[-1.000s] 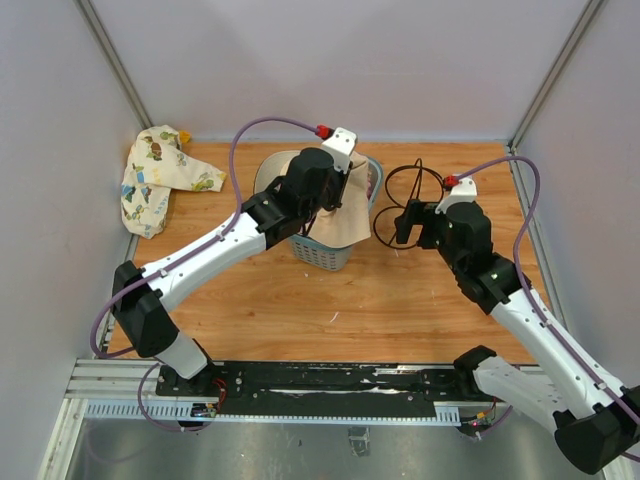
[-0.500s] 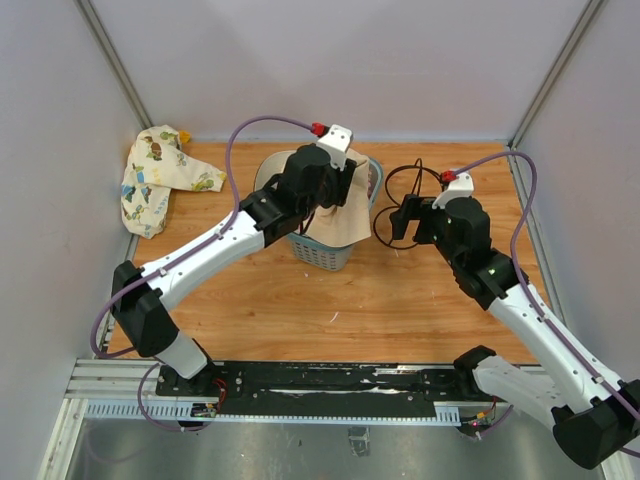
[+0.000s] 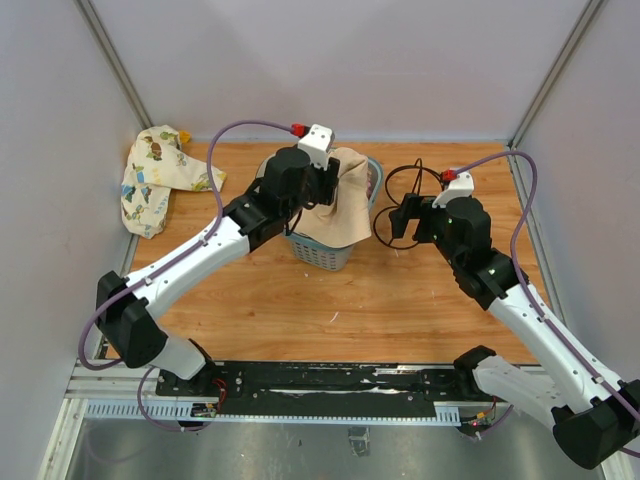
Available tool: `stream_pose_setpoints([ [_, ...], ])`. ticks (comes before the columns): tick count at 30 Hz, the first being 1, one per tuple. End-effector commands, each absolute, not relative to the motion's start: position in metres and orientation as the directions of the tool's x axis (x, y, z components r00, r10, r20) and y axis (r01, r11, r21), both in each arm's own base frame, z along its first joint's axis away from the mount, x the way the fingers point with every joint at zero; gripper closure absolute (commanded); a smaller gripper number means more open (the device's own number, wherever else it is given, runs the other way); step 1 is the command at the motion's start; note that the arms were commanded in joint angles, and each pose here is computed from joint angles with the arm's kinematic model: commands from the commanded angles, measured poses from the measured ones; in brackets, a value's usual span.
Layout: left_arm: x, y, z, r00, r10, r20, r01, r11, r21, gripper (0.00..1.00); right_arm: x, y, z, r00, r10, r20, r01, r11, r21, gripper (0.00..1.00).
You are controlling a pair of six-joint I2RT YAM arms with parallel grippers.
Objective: Stack the hats
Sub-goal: Pick up the hat from the bin.
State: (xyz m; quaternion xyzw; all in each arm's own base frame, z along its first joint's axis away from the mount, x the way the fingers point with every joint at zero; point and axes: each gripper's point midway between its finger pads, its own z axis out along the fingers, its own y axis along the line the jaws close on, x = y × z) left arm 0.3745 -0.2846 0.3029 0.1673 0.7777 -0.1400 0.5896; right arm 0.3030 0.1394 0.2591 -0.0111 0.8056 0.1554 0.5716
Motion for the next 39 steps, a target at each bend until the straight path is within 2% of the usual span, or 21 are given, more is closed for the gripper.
stream_pose_setpoints([
  [1,0.374,-0.284,0.323,-0.199,0.040,-0.979,0.442,0.896,-0.053,0.46,0.303,0.147,0.274,-0.312,0.184,-0.932,-0.227,0.938,0.261,0.01],
  [16,0.371,-0.291,0.305,-0.220,0.058,-0.974,0.477,0.877,-0.056,0.50,0.303,0.147,0.272,-0.315,0.183,-0.931,-0.227,0.938,0.261,0.01],
  [18,0.373,-0.292,0.303,-0.220,0.060,-0.974,0.479,0.876,-0.054,0.58,0.304,0.147,0.272,-0.313,0.183,-0.932,-0.226,0.939,0.260,0.01],
  [20,0.375,-0.293,0.301,-0.219,0.065,-0.973,0.480,0.876,-0.049,0.72,0.304,0.147,0.272,-0.313,0.182,-0.932,-0.225,0.939,0.259,0.02],
  [21,0.376,-0.294,0.300,-0.219,0.067,-0.974,0.478,0.877,-0.047,0.82,0.304,0.146,0.272,-0.313,0.183,-0.932,-0.223,0.940,0.259,0.01],
  [23,0.377,-0.294,0.301,-0.213,0.069,-0.975,0.477,0.878,-0.042,0.92,0.304,0.146,0.272,-0.313,0.182,-0.932,-0.223,0.940,0.258,0.01],
  [28,0.377,-0.290,0.323,-0.179,0.053,-0.982,0.467,0.883,-0.037,0.95,0.304,0.145,0.274,-0.306,0.175,-0.936,-0.223,0.942,0.250,0.01],
  [30,0.375,-0.285,0.342,-0.150,0.034,-0.988,0.457,0.889,-0.039,0.99,0.304,0.145,0.276,-0.303,0.174,-0.937,-0.223,0.943,0.247,0.01],
  [39,0.366,-0.279,0.411,-0.066,-0.037,-0.997,0.473,0.879,-0.064,1.00,0.305,0.147,0.285,-0.294,0.179,-0.939,-0.237,0.938,0.253,0.01],
])
